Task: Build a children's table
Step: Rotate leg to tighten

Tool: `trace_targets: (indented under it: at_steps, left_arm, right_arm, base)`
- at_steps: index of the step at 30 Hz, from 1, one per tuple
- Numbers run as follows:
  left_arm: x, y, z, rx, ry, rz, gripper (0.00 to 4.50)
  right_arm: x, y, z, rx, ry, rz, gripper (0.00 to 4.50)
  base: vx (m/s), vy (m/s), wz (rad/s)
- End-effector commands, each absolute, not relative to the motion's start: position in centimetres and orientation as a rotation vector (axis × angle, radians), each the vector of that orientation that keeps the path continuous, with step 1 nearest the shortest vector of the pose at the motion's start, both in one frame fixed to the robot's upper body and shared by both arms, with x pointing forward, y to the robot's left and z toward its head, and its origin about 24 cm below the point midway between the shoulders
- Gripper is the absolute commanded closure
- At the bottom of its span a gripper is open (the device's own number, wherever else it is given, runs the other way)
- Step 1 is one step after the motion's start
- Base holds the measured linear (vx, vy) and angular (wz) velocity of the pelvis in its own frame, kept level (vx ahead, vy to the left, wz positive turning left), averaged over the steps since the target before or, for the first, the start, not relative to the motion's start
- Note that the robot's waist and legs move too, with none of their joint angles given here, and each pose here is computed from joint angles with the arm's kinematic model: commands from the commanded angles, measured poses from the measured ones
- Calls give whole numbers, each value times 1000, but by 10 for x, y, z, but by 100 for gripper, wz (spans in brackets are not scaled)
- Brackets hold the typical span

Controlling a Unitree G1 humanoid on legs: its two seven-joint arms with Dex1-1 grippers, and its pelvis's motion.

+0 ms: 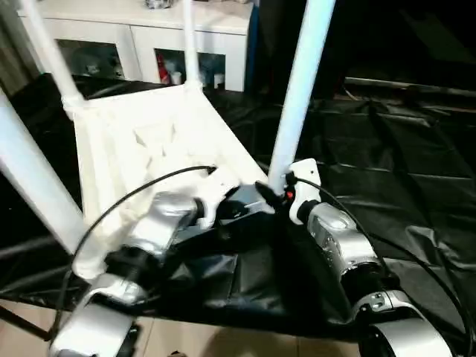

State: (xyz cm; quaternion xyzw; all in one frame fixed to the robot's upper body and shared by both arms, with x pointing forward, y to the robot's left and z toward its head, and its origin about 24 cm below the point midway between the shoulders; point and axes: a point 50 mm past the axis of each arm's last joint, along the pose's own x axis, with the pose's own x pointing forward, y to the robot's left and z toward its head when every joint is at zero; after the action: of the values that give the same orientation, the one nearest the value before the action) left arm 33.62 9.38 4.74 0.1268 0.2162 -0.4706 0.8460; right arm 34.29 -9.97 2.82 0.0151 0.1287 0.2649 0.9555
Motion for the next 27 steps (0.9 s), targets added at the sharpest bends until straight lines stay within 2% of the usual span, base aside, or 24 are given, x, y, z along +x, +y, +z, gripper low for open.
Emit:
trace_targets:
  at_steps: [1, 4, 8, 12, 15, 17, 21, 27]
  left_arm:
    - [342, 70, 61, 214, 349, -973, 450]
    - [340, 72, 59, 229, 359, -1017, 450]
    - [334, 80, 56, 252, 405, -1079, 450]
    - [319, 103, 53, 289, 463, -1237, 450]
    - [313, 117, 54, 300, 476, -1293, 450]
    - [313, 119, 54, 300, 478, -1296, 450]
    - [306, 129, 55, 290, 492, -1354, 450]
    - [297, 134, 56, 264, 515, -1407, 450]
  right_arm:
    - [321, -45, 14, 90, 325, 786, 113]
    - [322, -47, 16, 98, 321, 811, 94]
    - [320, -52, 19, 72, 317, 883, 94]
    - [308, -74, 27, 44, 297, 1148, 94]
    - [308, -89, 33, 22, 290, 1193, 94]
    - [308, -92, 34, 20, 290, 1203, 94]
    - [304, -106, 38, 0, 297, 1265, 127]
    - [298, -113, 36, -20, 327, 1314, 169]
  base:
    - [0, 0, 0]
    - [0, 0, 0]
    - [0, 0, 0]
    - [0, 0, 0]
    - [0, 0, 0]
    - [0, 0, 0]
    - [0, 0, 0]
    - [0, 0, 0]
